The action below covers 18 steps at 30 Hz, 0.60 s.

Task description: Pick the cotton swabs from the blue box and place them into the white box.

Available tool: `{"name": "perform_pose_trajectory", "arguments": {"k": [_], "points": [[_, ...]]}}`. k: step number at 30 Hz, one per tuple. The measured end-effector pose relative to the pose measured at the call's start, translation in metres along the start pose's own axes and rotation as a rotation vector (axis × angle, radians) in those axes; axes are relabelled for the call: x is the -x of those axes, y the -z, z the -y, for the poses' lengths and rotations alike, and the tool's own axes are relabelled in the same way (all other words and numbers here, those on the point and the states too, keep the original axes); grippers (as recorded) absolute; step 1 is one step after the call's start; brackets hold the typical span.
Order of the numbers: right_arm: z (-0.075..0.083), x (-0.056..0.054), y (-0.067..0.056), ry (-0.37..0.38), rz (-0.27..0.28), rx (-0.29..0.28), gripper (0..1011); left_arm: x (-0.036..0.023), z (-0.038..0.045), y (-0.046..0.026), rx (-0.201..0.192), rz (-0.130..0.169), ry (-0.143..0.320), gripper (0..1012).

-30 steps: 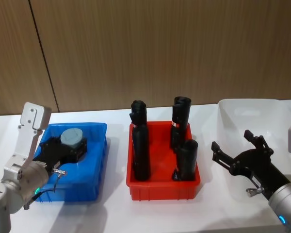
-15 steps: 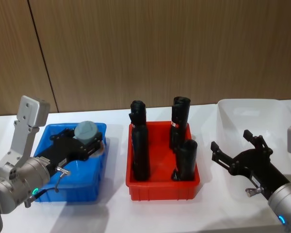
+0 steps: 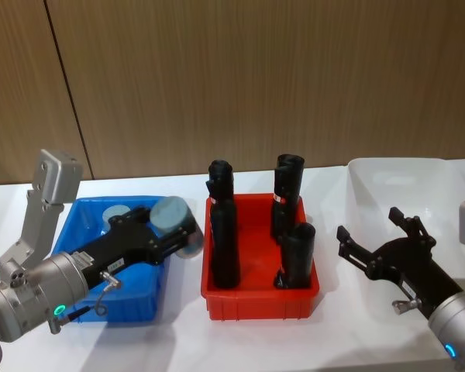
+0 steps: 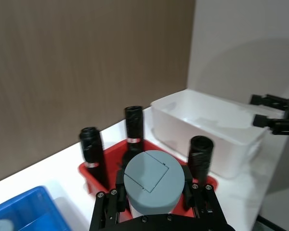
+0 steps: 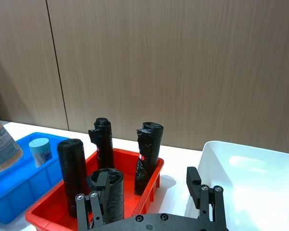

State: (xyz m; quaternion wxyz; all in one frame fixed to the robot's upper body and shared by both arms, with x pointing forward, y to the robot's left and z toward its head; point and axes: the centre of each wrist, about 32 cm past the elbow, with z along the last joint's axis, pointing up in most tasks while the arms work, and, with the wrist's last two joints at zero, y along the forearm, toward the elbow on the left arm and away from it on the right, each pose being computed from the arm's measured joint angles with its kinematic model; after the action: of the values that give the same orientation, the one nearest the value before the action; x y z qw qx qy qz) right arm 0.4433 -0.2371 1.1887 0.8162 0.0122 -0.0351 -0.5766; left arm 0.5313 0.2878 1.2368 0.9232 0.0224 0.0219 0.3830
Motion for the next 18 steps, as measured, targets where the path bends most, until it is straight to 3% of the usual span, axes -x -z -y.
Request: {"name": "perform_pose_trajectory", "arguments": {"k": [10,18], "points": [[0.000,0.000,0.000,0.000,0.000,0.000,1002,-0.0028,0.0047,-0.0012,0.013,-0.027,0.162,666],[0.000,0.000,0.000,0.000,0.000,0.000,1002,-0.0062,0.0116,-0.0003,0.001,-0.045,0.286,668]]}}
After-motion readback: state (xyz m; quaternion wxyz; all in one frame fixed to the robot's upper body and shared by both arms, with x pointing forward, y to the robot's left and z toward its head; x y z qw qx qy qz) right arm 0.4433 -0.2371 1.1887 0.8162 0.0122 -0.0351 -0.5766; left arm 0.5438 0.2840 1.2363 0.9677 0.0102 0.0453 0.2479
